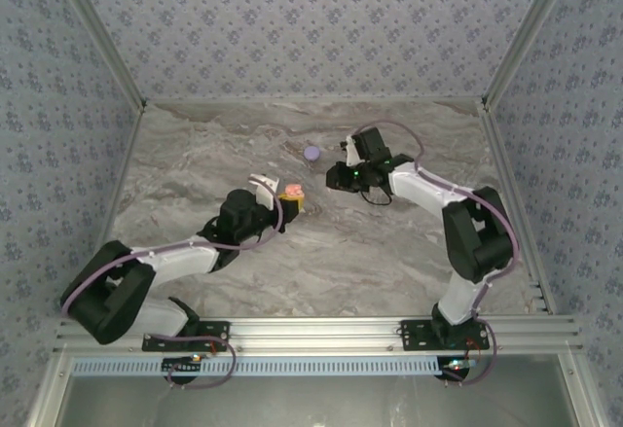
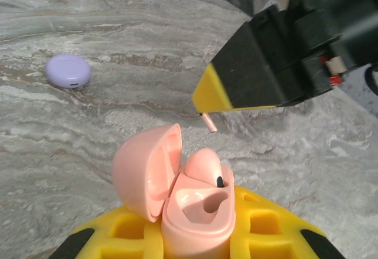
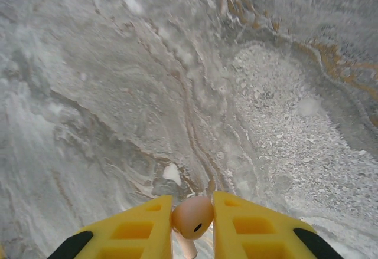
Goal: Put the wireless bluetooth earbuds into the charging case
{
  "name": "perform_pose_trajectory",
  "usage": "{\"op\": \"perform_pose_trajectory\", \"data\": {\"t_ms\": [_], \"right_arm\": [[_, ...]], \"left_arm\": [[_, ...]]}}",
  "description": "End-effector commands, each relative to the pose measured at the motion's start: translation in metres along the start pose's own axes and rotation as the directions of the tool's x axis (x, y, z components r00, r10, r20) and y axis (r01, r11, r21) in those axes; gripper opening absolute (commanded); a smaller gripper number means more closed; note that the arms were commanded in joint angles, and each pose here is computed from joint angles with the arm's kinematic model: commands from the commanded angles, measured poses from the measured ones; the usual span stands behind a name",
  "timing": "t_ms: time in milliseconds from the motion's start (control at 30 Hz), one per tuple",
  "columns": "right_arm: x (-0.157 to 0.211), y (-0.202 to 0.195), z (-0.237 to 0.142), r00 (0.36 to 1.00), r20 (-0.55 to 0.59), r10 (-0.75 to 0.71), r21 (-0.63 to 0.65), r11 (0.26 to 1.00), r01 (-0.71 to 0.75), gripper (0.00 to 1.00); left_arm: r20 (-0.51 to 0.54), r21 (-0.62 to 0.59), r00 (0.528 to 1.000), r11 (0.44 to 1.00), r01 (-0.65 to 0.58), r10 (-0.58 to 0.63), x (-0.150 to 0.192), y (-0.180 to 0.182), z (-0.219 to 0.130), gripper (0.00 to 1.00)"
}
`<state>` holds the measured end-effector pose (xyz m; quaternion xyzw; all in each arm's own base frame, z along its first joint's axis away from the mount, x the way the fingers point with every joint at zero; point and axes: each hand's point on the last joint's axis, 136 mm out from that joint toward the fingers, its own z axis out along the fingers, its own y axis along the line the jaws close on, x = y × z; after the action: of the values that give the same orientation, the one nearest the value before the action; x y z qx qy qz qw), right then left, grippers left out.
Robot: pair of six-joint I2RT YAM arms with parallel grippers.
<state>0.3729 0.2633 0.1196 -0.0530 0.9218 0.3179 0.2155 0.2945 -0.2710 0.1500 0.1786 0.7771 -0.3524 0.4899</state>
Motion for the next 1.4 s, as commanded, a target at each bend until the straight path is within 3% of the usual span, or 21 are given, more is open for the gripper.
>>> {"op": "perform_pose_trajectory", "data": {"t_ms": [0, 700, 933, 1367], "right_arm": [[-0.012, 0.016, -0.019, 0.997, 0.073, -0.017, -0.047, 0.999, 0.021, 0.21], [-0.037, 0.119, -0.103, 0.938, 0.281, -0.202, -0.205, 0.942, 0.265, 0.23], [-0.032, 0.139, -0.109, 0.926, 0.291, -0.239, -0.237, 0.92, 0.312, 0.24], [-0.027, 0.141, -0.108, 0.921, 0.28, -0.27, -0.221, 0.916, 0.336, 0.24]], "left_arm": [[0.127, 0.093, 0.992, 0.996, 0.004, -0.016, -0.027, -0.02, 0.003, 0.07], [0.199, 0.211, 0.98, 0.977, -0.017, -0.026, -0.061, -0.051, 0.018, 0.07], [0.209, 0.229, 0.978, 0.972, -0.043, -0.006, -0.074, -0.062, 0.018, 0.07], [0.233, 0.237, 0.972, 0.969, -0.066, 0.009, -0.087, -0.07, 0.01, 0.07]]}}
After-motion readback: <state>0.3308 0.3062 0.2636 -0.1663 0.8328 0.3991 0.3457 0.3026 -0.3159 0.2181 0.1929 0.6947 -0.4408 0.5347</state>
